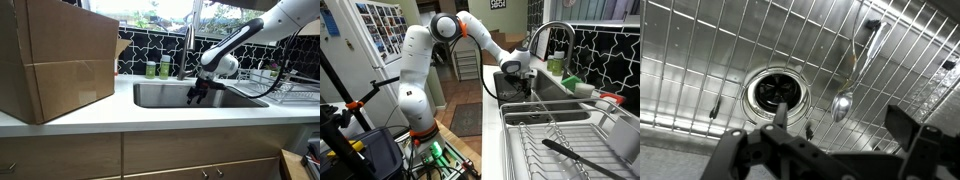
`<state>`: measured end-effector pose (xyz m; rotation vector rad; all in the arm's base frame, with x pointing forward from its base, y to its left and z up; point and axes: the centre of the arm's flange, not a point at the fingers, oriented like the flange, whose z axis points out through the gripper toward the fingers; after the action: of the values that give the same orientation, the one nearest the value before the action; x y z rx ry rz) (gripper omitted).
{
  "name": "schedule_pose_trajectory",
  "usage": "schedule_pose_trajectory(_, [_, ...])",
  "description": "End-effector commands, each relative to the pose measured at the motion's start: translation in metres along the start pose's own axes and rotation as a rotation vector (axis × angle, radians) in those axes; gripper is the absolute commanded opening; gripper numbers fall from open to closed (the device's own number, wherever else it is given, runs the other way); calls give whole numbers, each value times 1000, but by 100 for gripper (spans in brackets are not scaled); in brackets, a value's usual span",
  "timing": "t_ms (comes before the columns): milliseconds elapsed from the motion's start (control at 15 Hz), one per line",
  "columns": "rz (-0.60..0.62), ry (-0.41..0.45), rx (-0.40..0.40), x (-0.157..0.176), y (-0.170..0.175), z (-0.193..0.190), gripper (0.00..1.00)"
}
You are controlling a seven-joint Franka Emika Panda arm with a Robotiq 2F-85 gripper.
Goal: Pick up the silver spoon from the sink and put it in the dish rack
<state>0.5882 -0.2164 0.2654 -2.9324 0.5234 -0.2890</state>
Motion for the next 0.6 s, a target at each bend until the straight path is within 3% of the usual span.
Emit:
schedule_pose_trajectory(0, [-70,-8,21,29,2,42,100])
schedule_pose_trajectory(533, [-42,-51,35,53,-23,102,100])
